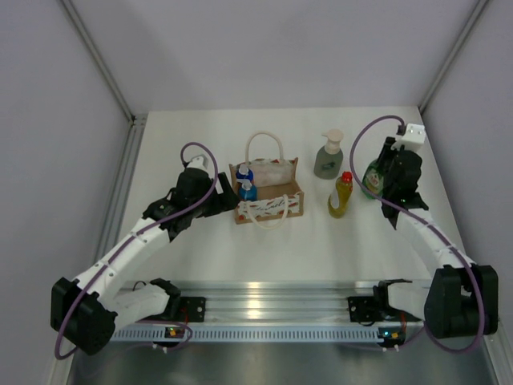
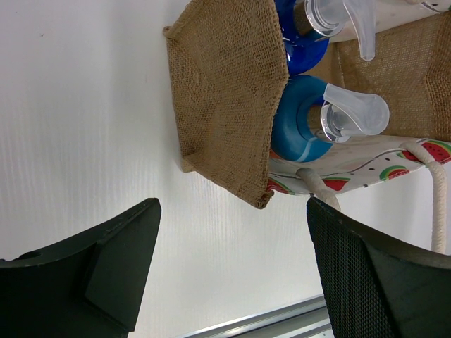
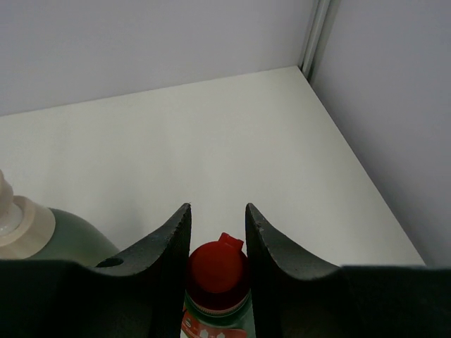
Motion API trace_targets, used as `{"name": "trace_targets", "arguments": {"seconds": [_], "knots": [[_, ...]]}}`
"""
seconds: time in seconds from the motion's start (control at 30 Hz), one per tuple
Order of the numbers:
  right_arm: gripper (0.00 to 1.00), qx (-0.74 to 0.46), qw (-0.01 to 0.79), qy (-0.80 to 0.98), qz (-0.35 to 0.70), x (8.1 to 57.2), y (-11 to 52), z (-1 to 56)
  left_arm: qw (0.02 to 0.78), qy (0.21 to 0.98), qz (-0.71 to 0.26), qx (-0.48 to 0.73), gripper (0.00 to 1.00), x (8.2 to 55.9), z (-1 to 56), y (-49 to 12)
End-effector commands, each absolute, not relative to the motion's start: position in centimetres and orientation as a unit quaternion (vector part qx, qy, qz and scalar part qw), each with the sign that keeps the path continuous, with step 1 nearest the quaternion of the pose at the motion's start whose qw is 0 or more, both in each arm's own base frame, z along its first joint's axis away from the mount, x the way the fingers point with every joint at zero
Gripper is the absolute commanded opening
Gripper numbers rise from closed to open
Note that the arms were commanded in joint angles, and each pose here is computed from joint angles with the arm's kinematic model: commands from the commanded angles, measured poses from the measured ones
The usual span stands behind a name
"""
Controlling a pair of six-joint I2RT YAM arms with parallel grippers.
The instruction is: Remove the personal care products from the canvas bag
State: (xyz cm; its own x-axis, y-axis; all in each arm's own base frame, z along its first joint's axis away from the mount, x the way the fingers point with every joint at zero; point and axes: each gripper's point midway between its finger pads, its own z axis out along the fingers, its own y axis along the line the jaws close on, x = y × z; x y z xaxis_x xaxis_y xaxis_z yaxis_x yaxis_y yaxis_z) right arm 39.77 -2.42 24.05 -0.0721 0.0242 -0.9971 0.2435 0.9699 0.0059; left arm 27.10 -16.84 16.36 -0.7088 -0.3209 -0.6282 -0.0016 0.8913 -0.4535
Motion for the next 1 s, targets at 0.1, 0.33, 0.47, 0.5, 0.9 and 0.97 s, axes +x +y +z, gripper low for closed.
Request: {"name": "trace_targets", "arguments": {"seconds": [0.1,0.33,0.47,0.5,0.9,0.97], "knots": [[0.00,0.123,0.774,0.619,-0.053,41.4,-3.4,31.0,0.389,0.889,-0.227,-0.082,0.89,27.2,17.4,-17.1],[0.00,0.112,0.762,0.635,-0.069,41.7,-3.5,29.2,0.392,0.888,-0.225,-0.084,0.89,27.2,17.5,-16.9],[0.20,0.103,0.758,0.641,-0.069,41.5,-3.3,28.6,0.390,0.889,-0.226,-0.086,0.89,27.1,17.3,-16.9],[0.27,0.101,0.756,0.643,-0.068,41.5,-3.3,28.5,0.390,0.888,-0.226,-0.086,0.89,27.1,17.4,-16.9],[0.57,0.099,0.755,0.645,-0.060,40.3,-3.1,28.5,0.413,0.880,-0.219,-0.082,0.90,27.5,19.1,-16.5],[0.59,0.092,0.758,0.644,-0.046,40.0,-2.5,29.6,0.417,0.879,-0.217,-0.083,0.90,27.6,19.4,-16.3]]}}
